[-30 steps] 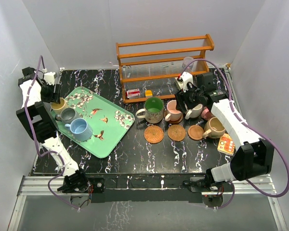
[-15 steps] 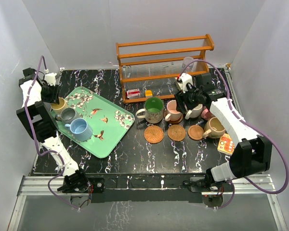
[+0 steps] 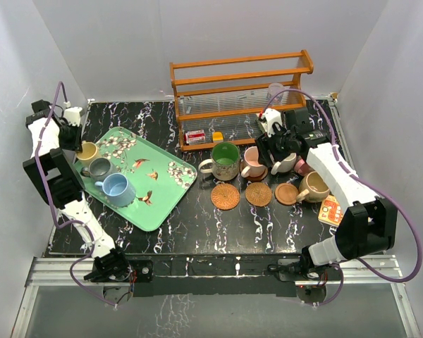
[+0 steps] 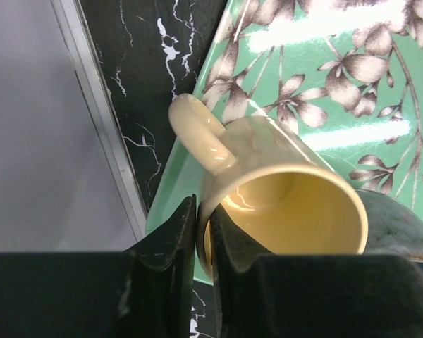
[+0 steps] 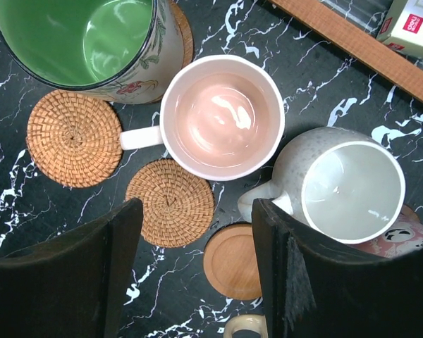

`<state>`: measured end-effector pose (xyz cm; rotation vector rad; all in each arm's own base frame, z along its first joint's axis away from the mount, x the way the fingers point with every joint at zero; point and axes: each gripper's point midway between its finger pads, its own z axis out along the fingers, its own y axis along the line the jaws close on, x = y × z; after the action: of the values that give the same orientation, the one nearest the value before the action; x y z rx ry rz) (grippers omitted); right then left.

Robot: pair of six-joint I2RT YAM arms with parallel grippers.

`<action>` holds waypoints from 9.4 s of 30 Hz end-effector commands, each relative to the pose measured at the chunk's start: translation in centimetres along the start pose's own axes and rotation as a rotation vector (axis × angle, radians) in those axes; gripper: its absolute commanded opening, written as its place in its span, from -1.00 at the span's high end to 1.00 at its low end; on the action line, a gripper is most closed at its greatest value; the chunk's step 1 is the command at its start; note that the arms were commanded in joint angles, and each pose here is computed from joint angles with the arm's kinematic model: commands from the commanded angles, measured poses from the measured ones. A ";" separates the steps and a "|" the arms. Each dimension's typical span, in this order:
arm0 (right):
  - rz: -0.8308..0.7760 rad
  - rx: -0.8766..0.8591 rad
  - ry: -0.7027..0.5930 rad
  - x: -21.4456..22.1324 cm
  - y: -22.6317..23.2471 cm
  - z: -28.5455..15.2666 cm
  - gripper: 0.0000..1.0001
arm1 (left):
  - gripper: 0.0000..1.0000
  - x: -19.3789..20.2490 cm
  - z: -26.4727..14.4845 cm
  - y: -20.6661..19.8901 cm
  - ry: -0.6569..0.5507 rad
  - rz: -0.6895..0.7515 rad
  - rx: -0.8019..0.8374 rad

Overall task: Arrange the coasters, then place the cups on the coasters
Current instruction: Pick up the cup from the tray, then place the cup on the tray, then pick up the cup from the tray, then place the cup on the coaster.

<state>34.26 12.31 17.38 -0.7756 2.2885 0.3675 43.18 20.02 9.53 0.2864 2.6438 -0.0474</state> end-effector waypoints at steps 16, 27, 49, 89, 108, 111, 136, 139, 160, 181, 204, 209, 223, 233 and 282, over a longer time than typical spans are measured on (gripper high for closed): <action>-0.005 0.028 -0.050 -0.6 -0.6 -0.6 -0.25 | 1.00 -9.7 -7.6 -4.0 -0.271 -0.186 0.001; -0.002 0.049 -0.078 -0.9 -1.0 -1.7 -0.25 | 1.00 -16.2 -11.6 -16.6 -0.422 -0.160 0.090; 0.049 0.014 -0.148 -1.3 -1.6 -3.1 -0.29 | 1.00 -3.8 -8.7 -26.2 -0.262 -0.096 0.151; 0.057 0.008 -0.135 -0.2 -1.7 -2.3 -0.37 | 0.40 -1.2 -5.8 -27.8 -0.137 0.068 0.122; 0.055 0.010 -0.147 -0.2 -1.7 -2.6 -0.39 | 0.00 -3.4 -6.8 -31.3 -0.207 0.866 0.481; 0.054 0.012 -0.149 -0.2 -1.7 -2.7 -0.40 | 0.00 -3.0 -5.8 -31.3 -0.167 0.938 0.534; 0.067 0.012 -0.140 0.3 -2.1 -2.4 -0.42 | 0.70 0.8 -1.8 -33.2 0.122 1.035 0.785; 0.070 0.007 -0.136 0.2 -2.1 -2.3 -0.42 | 0.88 0.6 -2.6 -32.9 0.133 1.015 0.746; 0.037 -0.122 -0.347 -10.4 -0.7 -4.4 -0.40 | 1.00 -11.4 -17.3 -36.8 -0.425 0.301 0.439; 0.045 -0.177 -0.732 -25.6 4.1 -10.2 -0.34 | 1.00 -27.0 -22.6 -42.8 -0.875 0.170 0.130; 0.164 0.120 -0.600 -22.6 0.2 -4.6 0.02 | 1.00 -24.8 -22.8 -51.3 -0.937 0.247 0.024; 0.190 0.198 -0.601 -22.0 -1.1 -4.9 0.34 | 1.00 -24.6 -22.9 -51.8 -0.960 0.277 -0.024; 0.185 0.300 -0.594 -20.4 -2.6 -5.9 1.00 | 0.46 -22.4 -23.3 -55.1 -0.933 0.425 0.157; 0.139 0.262 -0.594 -17.8 -3.9 -8.1 1.00 | -0.02 -20.7 -24.6 -53.6 -0.913 0.568 0.126; -0.427 -0.092 0.210 6.6 -3.4 -1.9 1.00 | -0.97 -18.7 -24.7 -36.7 -0.813 0.270 0.242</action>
<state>29.94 6.35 13.76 -1.3344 2.3229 0.2485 41.80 -17.84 36.89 0.5754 1.8466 -0.2931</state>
